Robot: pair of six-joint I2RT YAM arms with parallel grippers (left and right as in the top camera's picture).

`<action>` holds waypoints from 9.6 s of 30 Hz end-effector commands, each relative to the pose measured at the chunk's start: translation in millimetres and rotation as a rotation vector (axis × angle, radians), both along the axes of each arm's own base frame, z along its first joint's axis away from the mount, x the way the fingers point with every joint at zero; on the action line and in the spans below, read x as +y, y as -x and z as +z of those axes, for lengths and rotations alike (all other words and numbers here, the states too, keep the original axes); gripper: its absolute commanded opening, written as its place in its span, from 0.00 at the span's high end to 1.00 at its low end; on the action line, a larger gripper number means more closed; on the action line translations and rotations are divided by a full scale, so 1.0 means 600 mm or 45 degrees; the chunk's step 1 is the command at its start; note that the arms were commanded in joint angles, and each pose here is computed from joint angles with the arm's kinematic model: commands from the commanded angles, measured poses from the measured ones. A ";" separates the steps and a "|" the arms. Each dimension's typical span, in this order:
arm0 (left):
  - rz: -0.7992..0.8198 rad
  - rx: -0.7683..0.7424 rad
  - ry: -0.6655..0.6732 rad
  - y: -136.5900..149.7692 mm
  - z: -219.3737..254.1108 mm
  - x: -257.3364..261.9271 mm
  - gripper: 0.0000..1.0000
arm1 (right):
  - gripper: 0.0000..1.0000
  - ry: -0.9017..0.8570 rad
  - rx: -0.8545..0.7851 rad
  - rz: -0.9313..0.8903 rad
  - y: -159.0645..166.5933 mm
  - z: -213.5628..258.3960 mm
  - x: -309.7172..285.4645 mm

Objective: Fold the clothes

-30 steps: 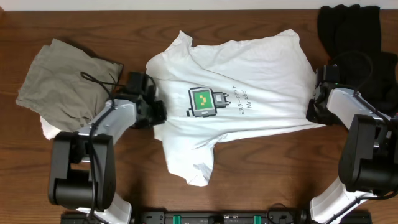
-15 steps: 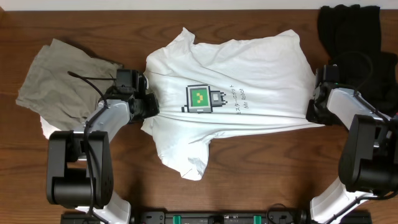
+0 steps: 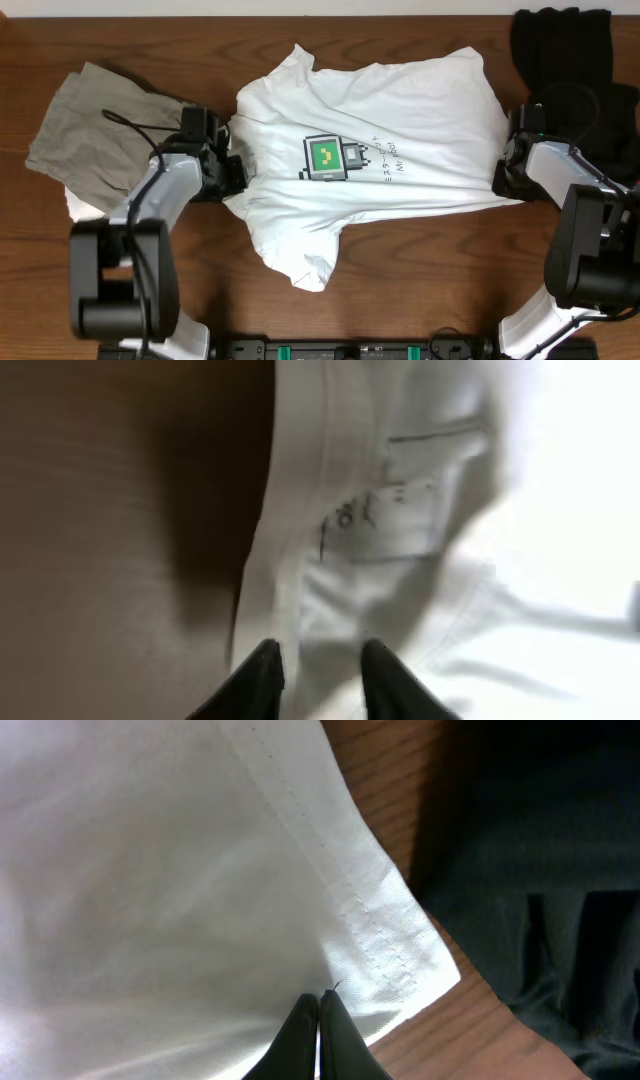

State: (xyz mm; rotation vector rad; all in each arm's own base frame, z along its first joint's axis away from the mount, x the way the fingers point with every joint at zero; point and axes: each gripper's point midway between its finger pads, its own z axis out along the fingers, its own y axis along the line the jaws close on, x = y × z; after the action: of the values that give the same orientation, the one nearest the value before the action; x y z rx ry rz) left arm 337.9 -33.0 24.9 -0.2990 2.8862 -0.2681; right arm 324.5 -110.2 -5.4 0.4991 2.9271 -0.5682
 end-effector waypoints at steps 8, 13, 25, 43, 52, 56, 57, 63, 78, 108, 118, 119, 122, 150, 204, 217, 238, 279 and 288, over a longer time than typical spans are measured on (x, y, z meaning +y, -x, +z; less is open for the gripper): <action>0.007 -0.270 -0.004 0.021 0.168 0.002 0.69 | 0.96 -0.172 0.092 -0.019 0.034 -0.051 0.034; 0.033 -0.110 -0.001 0.058 0.112 0.003 0.68 | 0.96 -0.173 0.092 -0.019 0.034 -0.051 0.034; 0.178 0.241 0.013 0.090 -0.035 0.003 0.68 | 0.96 -0.177 0.096 -0.019 0.036 -0.051 0.035; 0.270 0.152 -0.125 0.052 -0.049 0.063 0.94 | 0.96 -0.178 0.098 -0.019 0.036 -0.051 0.035; 0.390 0.088 -0.159 0.034 -0.040 0.119 0.93 | 0.96 -0.178 0.097 -0.019 0.036 -0.051 0.035; 0.382 0.069 -0.160 0.028 -0.038 0.119 0.86 | 0.96 -0.178 0.097 -0.019 0.036 -0.051 0.035; 0.381 0.065 -0.154 0.027 -0.038 0.118 0.83 | 0.96 -0.178 0.098 -0.019 0.036 -0.051 0.035; 0.346 0.074 -0.008 0.030 -0.023 0.084 0.69 | 0.96 -0.178 0.102 -0.019 0.037 -0.051 0.035; 0.258 -0.186 0.086 0.081 0.158 0.044 0.65 | 0.96 -0.178 0.097 -0.019 0.036 -0.051 0.035; 0.230 0.274 0.265 0.234 -0.037 -0.079 0.54 | 0.96 -0.210 0.092 -0.017 0.034 -0.053 0.042; 0.249 0.244 0.290 0.217 -0.048 -0.084 0.66 | 0.96 -0.211 0.092 -0.017 0.035 -0.053 0.042; 0.248 0.240 0.295 0.216 -0.048 -0.085 0.68 | 0.96 -0.211 0.092 -0.017 0.035 -0.053 0.042; 0.237 0.229 0.331 0.211 -0.044 -0.093 0.77 | 0.96 -0.211 0.092 -0.017 0.035 -0.053 0.042; 0.105 -0.139 0.450 0.159 0.079 -0.113 0.94 | 0.99 -0.222 -0.099 0.002 0.012 0.041 0.047; 0.216 -0.290 0.181 0.165 0.135 -0.043 0.94 | 0.86 -0.275 -0.067 -0.301 0.056 0.021 -0.017; 0.216 -0.290 0.181 0.165 0.135 -0.043 0.94 | 0.85 -0.277 -0.062 -0.300 0.061 0.012 -0.015; 0.216 -0.290 0.181 0.165 0.135 -0.043 0.94 | 0.67 -0.345 -0.122 -0.285 0.066 -0.028 0.005; 0.217 -0.285 0.180 0.167 0.134 -0.043 0.94 | 0.99 -0.399 -0.220 -0.264 0.036 -0.015 0.012; 0.217 -0.286 0.180 0.167 0.134 -0.043 0.94 | 0.99 -0.315 -0.424 -0.235 0.030 0.122 0.000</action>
State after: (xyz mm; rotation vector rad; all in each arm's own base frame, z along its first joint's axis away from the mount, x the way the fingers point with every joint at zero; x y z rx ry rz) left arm 234.2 -60.5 99.6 -0.5173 2.6219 -0.4650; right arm 300.6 -102.5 32.1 0.8224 2.7591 -0.0833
